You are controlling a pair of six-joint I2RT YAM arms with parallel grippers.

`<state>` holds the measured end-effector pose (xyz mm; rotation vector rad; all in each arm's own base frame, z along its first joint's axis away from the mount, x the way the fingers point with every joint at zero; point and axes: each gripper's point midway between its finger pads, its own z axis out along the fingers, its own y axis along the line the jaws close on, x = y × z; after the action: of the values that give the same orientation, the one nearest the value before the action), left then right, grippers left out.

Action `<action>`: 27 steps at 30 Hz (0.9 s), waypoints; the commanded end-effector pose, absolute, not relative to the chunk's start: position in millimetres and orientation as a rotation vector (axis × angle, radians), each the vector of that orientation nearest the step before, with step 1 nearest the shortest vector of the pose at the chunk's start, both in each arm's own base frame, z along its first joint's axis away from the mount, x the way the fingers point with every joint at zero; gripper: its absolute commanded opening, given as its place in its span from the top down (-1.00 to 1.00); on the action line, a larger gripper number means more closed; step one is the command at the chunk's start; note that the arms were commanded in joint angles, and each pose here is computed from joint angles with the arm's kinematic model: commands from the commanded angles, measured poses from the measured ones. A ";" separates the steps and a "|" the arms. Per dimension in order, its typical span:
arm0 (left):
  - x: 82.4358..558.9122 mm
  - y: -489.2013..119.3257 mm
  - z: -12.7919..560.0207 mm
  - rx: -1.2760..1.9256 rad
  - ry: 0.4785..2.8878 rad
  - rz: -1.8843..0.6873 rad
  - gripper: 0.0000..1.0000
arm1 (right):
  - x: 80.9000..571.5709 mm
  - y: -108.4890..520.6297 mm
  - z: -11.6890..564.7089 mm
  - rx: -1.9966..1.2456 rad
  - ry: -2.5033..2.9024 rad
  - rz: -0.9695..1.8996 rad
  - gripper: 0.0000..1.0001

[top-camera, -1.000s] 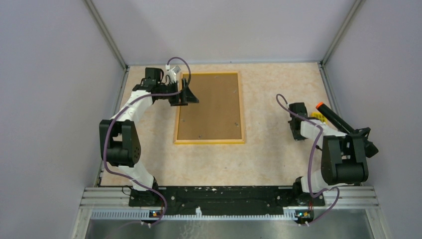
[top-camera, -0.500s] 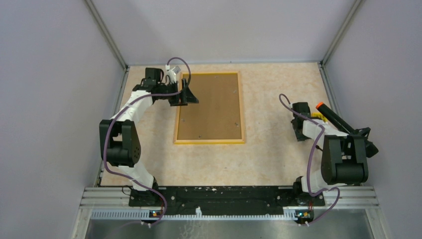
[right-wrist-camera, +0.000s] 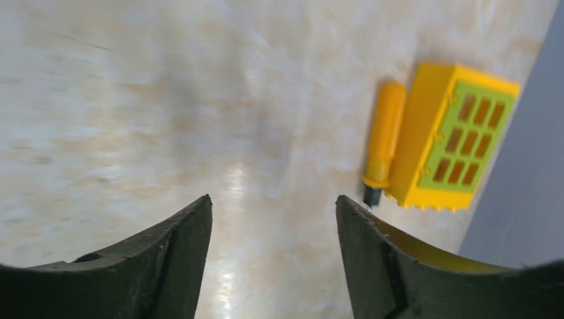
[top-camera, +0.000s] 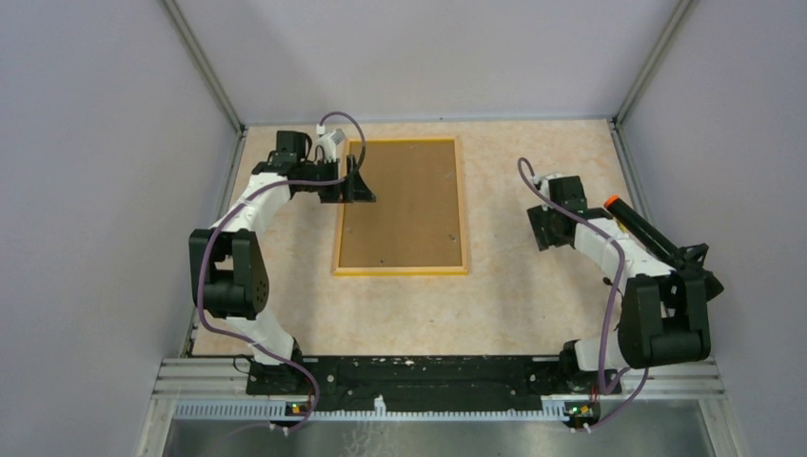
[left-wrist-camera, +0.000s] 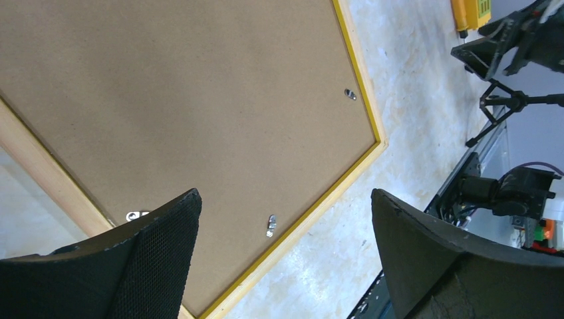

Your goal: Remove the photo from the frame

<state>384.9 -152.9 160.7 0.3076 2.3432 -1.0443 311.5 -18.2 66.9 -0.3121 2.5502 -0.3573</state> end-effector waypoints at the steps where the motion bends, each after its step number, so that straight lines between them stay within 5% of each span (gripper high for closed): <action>1: 381.9 -141.1 177.4 0.434 2.280 -0.976 -0.98 | 343.4 48.9 116.9 -0.476 2.367 -0.142 -0.43; 10: 378.2 -124.3 160.6 0.649 2.314 -0.759 -0.97 | 378.5 125.8 140.6 -0.556 2.321 0.234 -0.60; 15: 376.2 -163.2 155.7 0.973 2.238 -0.573 -0.97 | 392.6 157.6 130.2 -0.507 2.371 0.428 -0.66; 27: 282.7 -261.9 95.2 1.789 1.911 -0.537 -0.64 | 406.2 194.1 119.2 -0.363 2.455 0.706 -0.70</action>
<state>302.2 -253.1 113.1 1.5677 2.0331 -0.6136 403.5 178.8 109.1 -0.4274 2.4638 0.5864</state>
